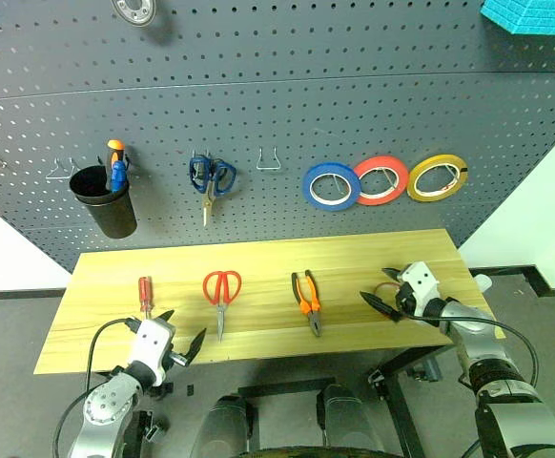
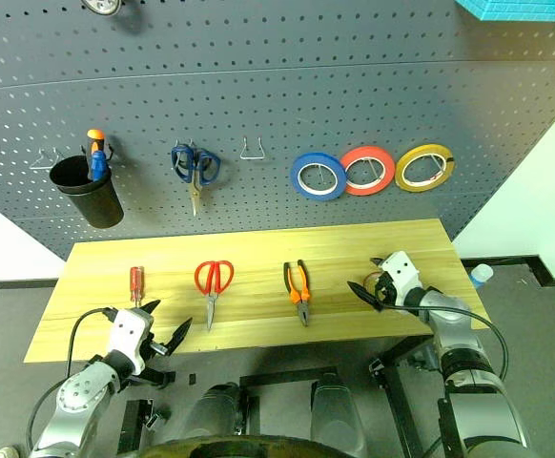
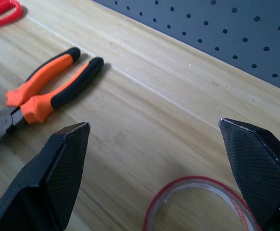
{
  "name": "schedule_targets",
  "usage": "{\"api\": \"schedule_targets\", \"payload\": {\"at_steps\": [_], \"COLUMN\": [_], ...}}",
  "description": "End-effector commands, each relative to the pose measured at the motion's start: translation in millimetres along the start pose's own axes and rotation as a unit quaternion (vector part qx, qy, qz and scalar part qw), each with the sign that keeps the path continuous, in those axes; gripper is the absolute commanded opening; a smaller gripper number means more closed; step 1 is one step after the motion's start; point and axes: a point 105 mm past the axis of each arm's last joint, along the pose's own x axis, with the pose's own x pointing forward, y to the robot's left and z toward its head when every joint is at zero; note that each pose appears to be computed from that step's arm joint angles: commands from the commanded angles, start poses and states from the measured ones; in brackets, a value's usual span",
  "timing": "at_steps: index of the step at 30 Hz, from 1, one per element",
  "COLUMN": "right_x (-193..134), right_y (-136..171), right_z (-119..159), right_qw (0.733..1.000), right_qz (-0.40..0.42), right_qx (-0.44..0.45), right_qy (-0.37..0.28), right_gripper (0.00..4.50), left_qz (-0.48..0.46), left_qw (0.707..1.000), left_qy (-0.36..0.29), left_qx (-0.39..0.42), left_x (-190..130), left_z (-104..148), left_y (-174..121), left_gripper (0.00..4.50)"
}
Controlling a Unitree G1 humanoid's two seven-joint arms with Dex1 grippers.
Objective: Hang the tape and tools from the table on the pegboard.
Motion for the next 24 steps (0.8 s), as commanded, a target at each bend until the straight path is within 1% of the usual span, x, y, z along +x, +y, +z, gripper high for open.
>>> {"api": "schedule_targets", "payload": {"at_steps": [1, 7, 10, 13, 18, 24], "right_x": [-6, -13, -14, -13, -10, -4], "right_y": [-4, -3, 0, -1, -3, -6], "right_z": [-1, -13, -20, -30, -41, -44], "right_qw": [0.998, 0.991, 0.986, 0.979, 0.97, 0.964], "right_qz": [0.019, 0.056, 0.07, 0.068, 0.057, 0.045], "right_qx": [-0.049, -0.071, -0.081, -0.077, -0.068, -0.069], "right_qy": [0.036, 0.099, 0.13, 0.174, 0.225, 0.254], "right_gripper": [4.48, 4.48, 4.48, 4.48, 4.48, 4.48], "left_qz": [-0.044, -0.164, -0.198, -0.253, -0.317, -0.359], "left_qw": [0.999, 0.985, 0.979, 0.965, 0.945, 0.929], "left_qy": [-0.021, -0.011, -0.015, -0.027, -0.038, -0.039], "left_qx": [0.012, 0.044, 0.051, 0.058, 0.063, 0.084], "left_x": [8, 22, 30, 40, 48, 55], "left_z": [14, 23, 29, 40, 54, 65], "left_y": [-5, -34, -43, -59, -74, -84], "left_gripper": [4.5, 4.5, 4.5, 4.5, 4.5, 4.5]}}
